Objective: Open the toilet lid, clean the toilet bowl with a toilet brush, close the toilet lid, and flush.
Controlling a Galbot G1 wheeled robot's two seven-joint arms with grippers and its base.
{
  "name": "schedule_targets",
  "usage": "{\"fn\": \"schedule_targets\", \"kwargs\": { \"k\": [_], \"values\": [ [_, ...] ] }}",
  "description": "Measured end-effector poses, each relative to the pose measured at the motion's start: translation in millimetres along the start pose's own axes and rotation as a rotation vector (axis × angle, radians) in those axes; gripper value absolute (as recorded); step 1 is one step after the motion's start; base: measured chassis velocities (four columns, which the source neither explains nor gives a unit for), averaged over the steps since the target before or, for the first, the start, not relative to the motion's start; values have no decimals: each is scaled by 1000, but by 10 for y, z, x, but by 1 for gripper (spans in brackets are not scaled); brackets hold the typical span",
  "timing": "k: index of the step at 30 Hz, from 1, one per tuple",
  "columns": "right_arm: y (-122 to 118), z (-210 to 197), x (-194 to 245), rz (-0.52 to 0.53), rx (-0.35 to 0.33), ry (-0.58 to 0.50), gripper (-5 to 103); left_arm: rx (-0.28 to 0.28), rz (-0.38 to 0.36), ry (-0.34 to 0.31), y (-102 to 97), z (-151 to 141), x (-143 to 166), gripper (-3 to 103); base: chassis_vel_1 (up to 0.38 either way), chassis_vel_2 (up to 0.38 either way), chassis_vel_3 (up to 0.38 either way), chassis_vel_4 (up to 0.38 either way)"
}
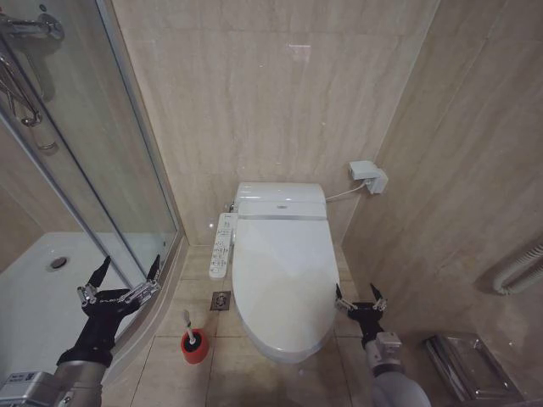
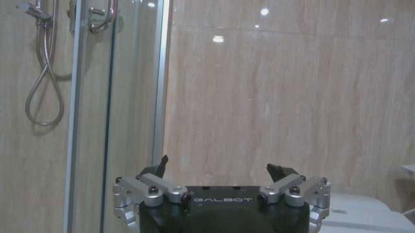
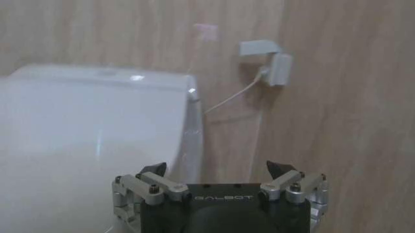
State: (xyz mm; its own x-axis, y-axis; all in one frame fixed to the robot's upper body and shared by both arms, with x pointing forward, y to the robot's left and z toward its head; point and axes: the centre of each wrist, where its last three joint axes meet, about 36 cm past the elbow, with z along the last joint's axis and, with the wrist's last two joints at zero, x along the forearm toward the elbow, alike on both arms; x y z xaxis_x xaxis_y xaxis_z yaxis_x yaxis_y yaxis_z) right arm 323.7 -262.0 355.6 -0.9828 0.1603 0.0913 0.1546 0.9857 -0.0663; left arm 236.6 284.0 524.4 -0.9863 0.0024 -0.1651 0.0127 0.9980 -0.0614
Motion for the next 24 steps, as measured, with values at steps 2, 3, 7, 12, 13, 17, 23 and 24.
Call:
{"fn": "schedule_targets", "kwargs": {
  "k": [2, 3, 7, 12, 13, 17, 23, 24],
  "values": [
    [-26, -175, -27, 22, -51, -39, 100, 0, 0, 0, 0, 0, 0, 100, 0, 0, 0, 0],
    [-26, -175, -27, 22, -51, -39, 100, 0, 0, 0, 0, 0, 0, 100, 0, 0, 0, 0],
    [-71, -372, 101, 15, -116, -91, 100, 0, 0, 0, 0, 0, 0, 100, 0, 0, 0, 0],
    [22, -558, 451, -18, -182, -126, 100, 0, 0, 0, 0, 0, 0, 100, 0, 0, 0, 0],
    [41, -605, 506, -22, -191, -133, 100, 0, 0, 0, 0, 0, 0, 100, 0, 0, 0, 0],
    [88, -777, 642, -31, -212, -165, 100, 0, 0, 0, 0, 0, 0, 100, 0, 0, 0, 0],
    [134, -980, 803, -35, -221, -205, 100, 0, 0, 0, 0, 0, 0, 100, 0, 0, 0, 0],
    [134, -980, 803, -35, -221, -205, 100, 0, 0, 0, 0, 0, 0, 100, 0, 0, 0, 0]
  ]
}}
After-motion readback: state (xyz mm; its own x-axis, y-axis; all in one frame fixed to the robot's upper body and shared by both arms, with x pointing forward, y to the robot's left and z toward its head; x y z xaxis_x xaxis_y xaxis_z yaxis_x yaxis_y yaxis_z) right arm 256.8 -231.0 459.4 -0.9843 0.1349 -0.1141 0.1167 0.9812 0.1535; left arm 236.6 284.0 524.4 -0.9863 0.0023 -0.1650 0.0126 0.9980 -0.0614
